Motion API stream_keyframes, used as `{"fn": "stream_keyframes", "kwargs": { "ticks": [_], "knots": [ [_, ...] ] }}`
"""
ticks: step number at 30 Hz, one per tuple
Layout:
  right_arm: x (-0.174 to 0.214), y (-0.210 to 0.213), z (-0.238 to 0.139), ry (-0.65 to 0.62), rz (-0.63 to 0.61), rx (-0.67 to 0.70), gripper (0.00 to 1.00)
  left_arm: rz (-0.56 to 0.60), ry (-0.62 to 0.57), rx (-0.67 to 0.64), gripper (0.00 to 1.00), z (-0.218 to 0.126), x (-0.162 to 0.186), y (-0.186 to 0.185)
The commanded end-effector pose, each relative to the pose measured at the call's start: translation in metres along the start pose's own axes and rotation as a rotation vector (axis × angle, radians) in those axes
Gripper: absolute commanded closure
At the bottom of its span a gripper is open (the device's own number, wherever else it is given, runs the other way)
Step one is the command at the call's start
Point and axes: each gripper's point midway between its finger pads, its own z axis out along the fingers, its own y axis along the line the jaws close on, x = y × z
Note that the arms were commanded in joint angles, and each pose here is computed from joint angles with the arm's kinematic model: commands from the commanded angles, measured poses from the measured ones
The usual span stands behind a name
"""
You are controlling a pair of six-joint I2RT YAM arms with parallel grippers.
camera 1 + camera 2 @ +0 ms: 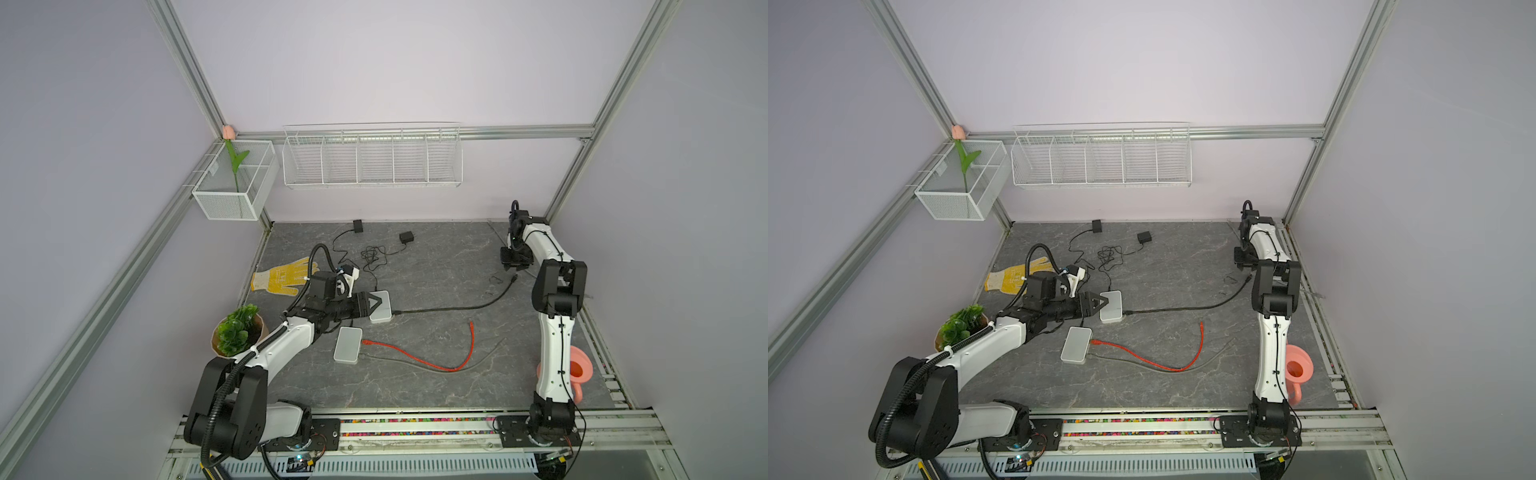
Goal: Insert the plug into the switch port
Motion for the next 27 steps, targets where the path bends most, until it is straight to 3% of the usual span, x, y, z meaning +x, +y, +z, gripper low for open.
{"fn": "stream_keyframes", "kwargs": {
  "ticks": [1,8,23,27],
  "knots": [
    [-0.039,0.022,-0.032,-0.182,-0.003,-0.011,0.6,0.007,0.001,0.014,0.45,0.001,0.0,0.001],
    [-0.041,0.019,-0.002,-0.112,0.023,-0.023,0.47,0.014,-0.015,0.004,0.45,-0.005,0.002,0.0],
    [-0.035,-0.005,0.032,-0.088,0.044,-0.021,0.48,0.012,-0.016,0.006,0.45,-0.006,0.001,0.001],
    [-0.051,-0.002,0.029,-0.152,0.035,-0.041,0.47,0.008,-0.015,0.008,0.45,-0.005,-0.002,0.0]
  ]
}}
